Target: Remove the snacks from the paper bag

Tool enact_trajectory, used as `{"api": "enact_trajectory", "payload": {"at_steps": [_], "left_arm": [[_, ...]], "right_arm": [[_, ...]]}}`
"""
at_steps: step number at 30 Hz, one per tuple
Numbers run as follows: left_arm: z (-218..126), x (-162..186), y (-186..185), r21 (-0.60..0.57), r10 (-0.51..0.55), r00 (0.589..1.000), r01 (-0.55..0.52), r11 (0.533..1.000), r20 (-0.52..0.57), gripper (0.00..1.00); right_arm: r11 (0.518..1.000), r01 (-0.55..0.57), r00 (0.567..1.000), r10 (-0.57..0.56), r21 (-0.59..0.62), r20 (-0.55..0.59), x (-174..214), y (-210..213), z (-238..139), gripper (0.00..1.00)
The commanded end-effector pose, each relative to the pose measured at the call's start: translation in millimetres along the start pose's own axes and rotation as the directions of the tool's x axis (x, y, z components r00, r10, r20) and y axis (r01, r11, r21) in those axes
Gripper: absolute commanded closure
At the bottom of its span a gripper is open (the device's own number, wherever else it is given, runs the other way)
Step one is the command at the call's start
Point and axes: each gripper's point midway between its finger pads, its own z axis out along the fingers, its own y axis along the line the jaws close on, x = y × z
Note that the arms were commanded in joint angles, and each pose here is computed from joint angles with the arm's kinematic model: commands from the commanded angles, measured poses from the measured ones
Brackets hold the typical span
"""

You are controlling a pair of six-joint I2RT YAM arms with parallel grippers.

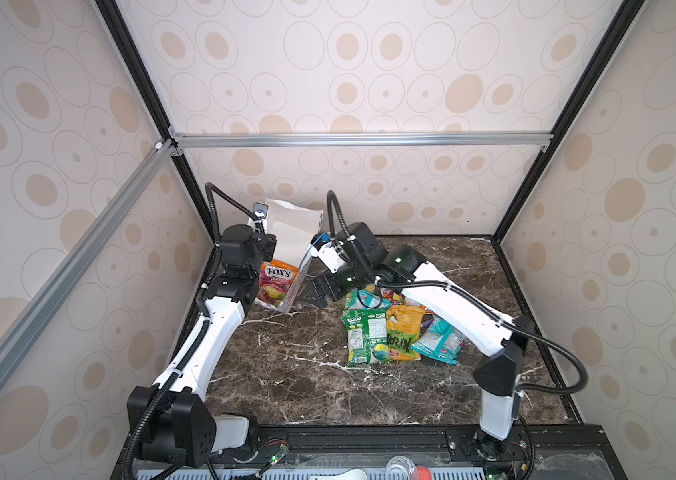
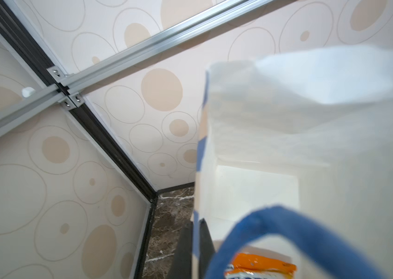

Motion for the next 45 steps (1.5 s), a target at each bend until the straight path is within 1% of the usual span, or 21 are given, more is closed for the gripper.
{"api": "enact_trajectory", "payload": {"at_steps": [1, 4, 7, 9, 11, 13, 14, 15, 16, 18, 20, 23, 26, 29, 31, 34, 36, 38, 41, 43, 45], "left_arm": [[-18.0, -47.8, 20.1, -0.135, 0.112, 0.978, -0.089, 0.987, 0.174, 1.00], [-21.7, -50.8, 3.7, -0.139, 0.164, 0.969, -0.140, 0.980, 0.184, 1.00], [-24.5, -58.1, -5.0, -0.144, 0.181, 0.962, -0.153, 0.978, 0.202, 1.00], [-20.4, -58.8, -3.3, -0.156, 0.178, 0.965, -0.149, 0.976, 0.190, 1.00], [-15.8, -59.3, -2.3, -0.162, 0.176, 0.969, -0.149, 0.976, 0.172, 1.00], [-8.3, -58.4, -4.0, -0.150, 0.169, 0.975, -0.148, 0.978, 0.143, 1.00], [-5.2, -58.0, -5.8, -0.139, 0.162, 0.978, -0.144, 0.980, 0.133, 1.00], [-2.3, -60.5, -8.0, -0.126, 0.149, 0.979, -0.132, 0.983, 0.137, 1.00], [1.2, -54.8, -12.0, -0.103, 0.135, 0.985, -0.124, 0.987, 0.111, 1.00], [6.8, -52.5, -13.4, -0.086, 0.103, 0.990, -0.095, 0.992, 0.093, 1.00], [14.4, -47.9, -10.1, -0.084, 0.080, 0.995, -0.075, 0.994, 0.062, 1.00], [23.9, -42.9, -4.9, -0.077, 0.050, 0.998, -0.048, 0.996, 0.031, 1.00], [31.9, -36.0, -2.7, -0.056, 0.013, 1.000, -0.013, 0.998, 0.004, 1.00], [37.7, -28.1, -3.8, -0.053, 0.012, 1.000, -0.013, 0.999, -0.027, 1.00], [37.6, -25.0, -8.6, -0.031, 0.002, 1.000, -0.002, 1.000, -0.029, 1.00], [38.0, -19.8, -14.4, -0.007, -0.016, 0.999, 0.016, 1.000, -0.030, 1.00], [40.0, -15.7, -20.4, 0.015, -0.024, 0.999, 0.025, 1.000, -0.037, 1.00], [41.3, -12.5, -27.3, 0.043, -0.035, 0.999, 0.036, 0.998, -0.040, 1.00], [43.1, -10.9, -32.8, 0.064, -0.061, 0.997, 0.063, 0.996, -0.040, 1.00], [43.3, -13.0, -36.9, 0.077, -0.069, 0.997, 0.072, 0.994, -0.036, 1.00], [42.8, -15.9, -38.4, 0.081, -0.068, 0.997, 0.070, 0.994, -0.031, 1.00]], "right_arm": [[0.995, 0.080, 0.964, -0.061, -0.064, 0.260, -44.3, 26.7, -38.4, 0.00], [0.990, 0.109, 0.937, -0.071, -0.092, 0.343, -57.8, 46.1, -55.6, 0.00], [0.972, 0.216, 0.900, -0.162, -0.091, 0.406, -73.7, 79.1, -64.8, 0.00], [0.958, 0.269, 0.880, -0.205, -0.095, 0.429, -79.5, 89.8, -65.1, 0.00], [0.967, 0.242, 0.895, -0.193, -0.075, 0.403, -75.9, 80.5, -54.5, 0.00], [0.977, 0.198, 0.930, -0.164, -0.072, 0.329, -60.5, 64.8, -36.0, 0.00], [0.983, 0.168, 0.946, -0.140, -0.072, 0.291, -51.0, 55.3, -25.2, 0.05], [0.988, 0.138, 0.962, -0.117, -0.070, 0.247, -38.3, 46.9, -12.2, 0.12], [0.992, 0.113, 0.975, -0.099, -0.063, 0.196, -23.7, 37.9, 0.9, 0.13], [0.997, 0.067, 0.992, -0.061, -0.047, 0.112, 1.1, 25.0, 18.0, 0.14], [0.999, 0.036, 0.998, -0.035, -0.025, 0.049, 25.5, 12.9, 30.6, 0.12], [0.998, 0.009, 1.000, -0.009, 0.058, -0.007, 55.2, -11.2, 38.0, 0.01], [0.990, -0.040, 0.999, 0.043, 0.134, -0.019, 70.1, -36.9, 34.2, 0.00], [0.970, -0.120, 0.992, 0.126, 0.212, -0.014, 78.6, -64.8, 24.0, 0.00], [0.957, -0.122, 0.992, 0.127, 0.265, -0.003, 81.1, -75.9, 12.5, 0.00], [0.935, -0.092, 0.996, 0.089, 0.343, 0.026, 78.0, -85.6, -6.2, 0.00], [0.941, -0.074, 0.997, 0.060, 0.330, 0.052, 65.7, -76.7, -21.1, 0.00], [0.957, -0.062, 0.992, 0.027, 0.285, 0.127, 40.9, -59.5, -37.1, 0.01], [0.973, -0.024, 0.966, -0.037, 0.230, 0.255, -8.2, -30.7, -60.6, 0.04], [0.981, 0.024, 0.948, -0.084, 0.194, 0.307, -39.9, -9.0, -68.9, 0.06], [0.985, 0.045, 0.937, -0.100, 0.168, 0.335, -65.5, 4.3, -68.4, 0.08]]}}
